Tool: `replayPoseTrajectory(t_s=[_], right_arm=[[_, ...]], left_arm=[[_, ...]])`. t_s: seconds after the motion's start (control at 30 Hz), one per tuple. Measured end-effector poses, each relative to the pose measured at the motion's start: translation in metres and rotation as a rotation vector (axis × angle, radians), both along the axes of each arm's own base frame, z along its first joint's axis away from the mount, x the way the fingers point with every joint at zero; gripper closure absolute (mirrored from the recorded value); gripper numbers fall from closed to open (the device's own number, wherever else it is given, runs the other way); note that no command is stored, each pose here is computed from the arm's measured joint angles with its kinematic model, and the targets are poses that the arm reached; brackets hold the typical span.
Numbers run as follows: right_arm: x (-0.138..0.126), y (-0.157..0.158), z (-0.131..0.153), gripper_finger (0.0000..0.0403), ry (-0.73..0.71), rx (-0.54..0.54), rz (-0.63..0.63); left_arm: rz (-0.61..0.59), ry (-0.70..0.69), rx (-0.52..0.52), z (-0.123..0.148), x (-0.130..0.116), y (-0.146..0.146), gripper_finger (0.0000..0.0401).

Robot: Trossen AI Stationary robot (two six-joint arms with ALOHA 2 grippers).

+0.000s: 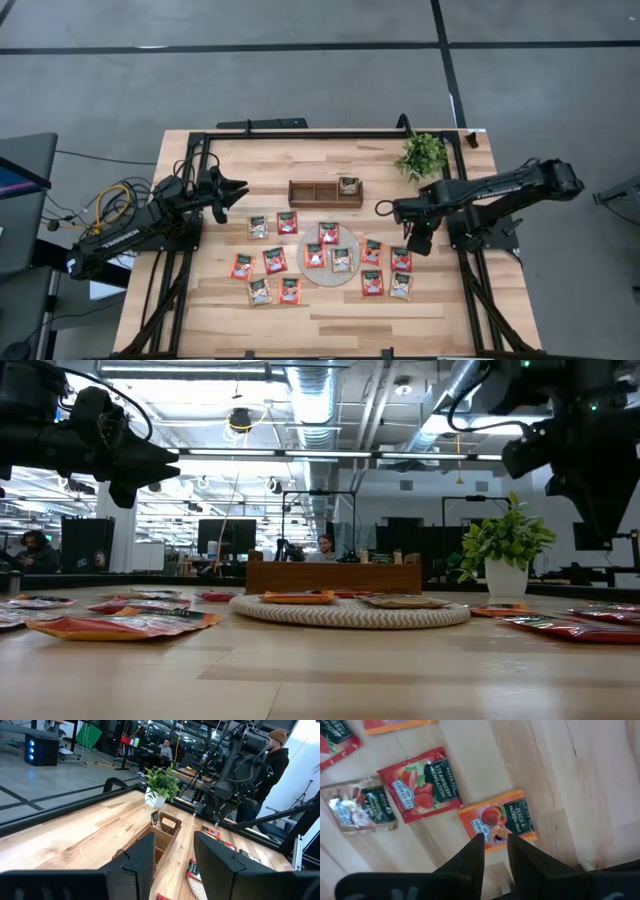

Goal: Pick & Place Tea
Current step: Put the brown tea bag into the right section of the wooden organizer

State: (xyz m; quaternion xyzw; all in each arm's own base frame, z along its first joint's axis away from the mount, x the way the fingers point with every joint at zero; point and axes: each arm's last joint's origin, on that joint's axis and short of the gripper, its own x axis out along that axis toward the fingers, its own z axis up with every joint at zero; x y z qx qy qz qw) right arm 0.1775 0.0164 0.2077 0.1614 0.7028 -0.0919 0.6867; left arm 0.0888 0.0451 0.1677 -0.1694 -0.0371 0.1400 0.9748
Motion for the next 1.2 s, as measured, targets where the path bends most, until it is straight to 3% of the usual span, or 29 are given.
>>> replayPoseTrajectory(t_s=[0.17, 0.47, 0.87, 1.2], right_arm=[[0.001, 0.003, -0.007, 0.0326, -0.021, 0.046, 0.01], [0.021, 0.036, -0.007, 0.0326, -0.244, 0.141, 0.134], [0.019, 0.093, -0.03, 0.0326, -0.122, 0.202, 0.124], [0.013, 0.117, -0.042, 0.0326, -0.09, 0.146, 0.017]], left_arm=[[0.0, -0.001, -0.002, 0.0, 0.0, 0.0, 0.0273], [0.0, -0.001, -0.002, 0.0, 0.0, 0.0, 0.0273], [0.0, 0.004, -0.004, -0.001, 0.0, 0.0, 0.0273], [0.0, 0.004, -0.004, -0.001, 0.0, 0.0, 0.0273]])
